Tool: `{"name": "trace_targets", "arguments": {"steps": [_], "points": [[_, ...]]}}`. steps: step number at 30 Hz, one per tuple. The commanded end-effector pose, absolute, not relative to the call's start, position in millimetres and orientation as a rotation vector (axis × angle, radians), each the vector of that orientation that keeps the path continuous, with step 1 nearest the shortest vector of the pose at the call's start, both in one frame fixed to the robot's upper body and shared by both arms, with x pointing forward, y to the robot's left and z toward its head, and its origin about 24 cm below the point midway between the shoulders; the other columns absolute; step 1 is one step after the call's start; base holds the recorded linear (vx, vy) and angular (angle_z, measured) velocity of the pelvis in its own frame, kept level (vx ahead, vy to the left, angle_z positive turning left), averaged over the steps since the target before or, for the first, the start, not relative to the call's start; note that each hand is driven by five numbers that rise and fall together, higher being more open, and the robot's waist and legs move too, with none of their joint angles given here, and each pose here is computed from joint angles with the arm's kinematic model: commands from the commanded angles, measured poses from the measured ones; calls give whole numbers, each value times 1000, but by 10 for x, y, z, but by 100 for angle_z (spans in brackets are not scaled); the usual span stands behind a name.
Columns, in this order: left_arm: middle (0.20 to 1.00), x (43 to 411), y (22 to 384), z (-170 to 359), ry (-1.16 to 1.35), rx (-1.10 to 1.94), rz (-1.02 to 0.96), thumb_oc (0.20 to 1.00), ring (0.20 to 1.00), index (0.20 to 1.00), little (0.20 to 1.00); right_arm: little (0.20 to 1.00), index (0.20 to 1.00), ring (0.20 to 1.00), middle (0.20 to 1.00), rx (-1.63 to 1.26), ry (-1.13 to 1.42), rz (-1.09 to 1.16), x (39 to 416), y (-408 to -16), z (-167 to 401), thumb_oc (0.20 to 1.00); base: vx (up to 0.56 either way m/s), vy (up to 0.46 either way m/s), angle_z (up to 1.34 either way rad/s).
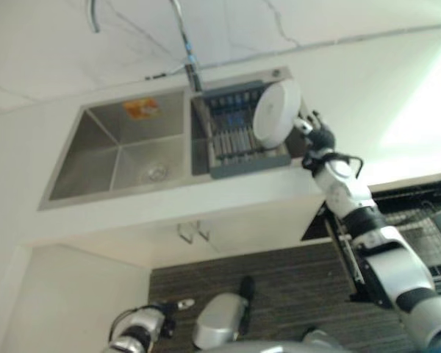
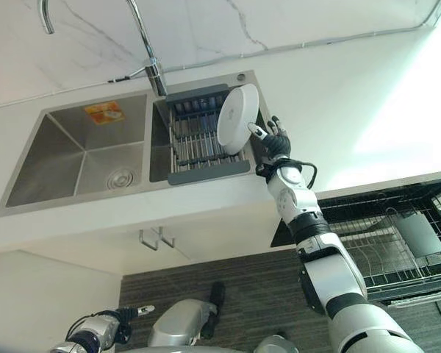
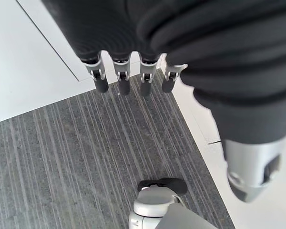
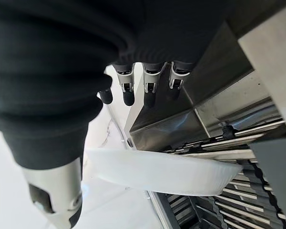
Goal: Place the dishes in the dishwasher.
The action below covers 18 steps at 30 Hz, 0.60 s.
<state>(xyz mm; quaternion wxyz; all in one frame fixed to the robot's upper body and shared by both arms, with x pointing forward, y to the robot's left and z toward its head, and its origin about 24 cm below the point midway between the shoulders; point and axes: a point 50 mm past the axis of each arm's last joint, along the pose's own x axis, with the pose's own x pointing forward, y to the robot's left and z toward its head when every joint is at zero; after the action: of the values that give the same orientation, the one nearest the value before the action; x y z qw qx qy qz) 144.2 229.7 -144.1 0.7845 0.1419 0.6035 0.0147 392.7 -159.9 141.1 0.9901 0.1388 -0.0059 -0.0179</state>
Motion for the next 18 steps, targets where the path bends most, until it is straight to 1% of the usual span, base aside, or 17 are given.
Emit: {"name": "trace_targets", "arguments": {"steps": [1, 9, 18], "points": [[1000, 1370, 2340, -1461, 1350, 366, 8, 1000, 1000, 1000, 1000, 1000, 1000, 1000, 1000, 260, -132, -2, 4011, -1600, 1807, 1000, 0, 0, 0], [1000, 1375, 2373, -1450, 1367, 388, 11, 1000, 1000, 1000, 1000, 1000, 1000, 1000, 1000, 238, -142, 1, 4033, -1598, 1884, 1000, 16, 2, 3], [1000, 1369, 2434, -1440, 1369, 422, 14, 1000, 1000, 1000, 1000, 1000, 1000, 1000, 1000, 254, -135, -24, 4076, -1685, 1947, 1000, 8, -2, 2]]}}
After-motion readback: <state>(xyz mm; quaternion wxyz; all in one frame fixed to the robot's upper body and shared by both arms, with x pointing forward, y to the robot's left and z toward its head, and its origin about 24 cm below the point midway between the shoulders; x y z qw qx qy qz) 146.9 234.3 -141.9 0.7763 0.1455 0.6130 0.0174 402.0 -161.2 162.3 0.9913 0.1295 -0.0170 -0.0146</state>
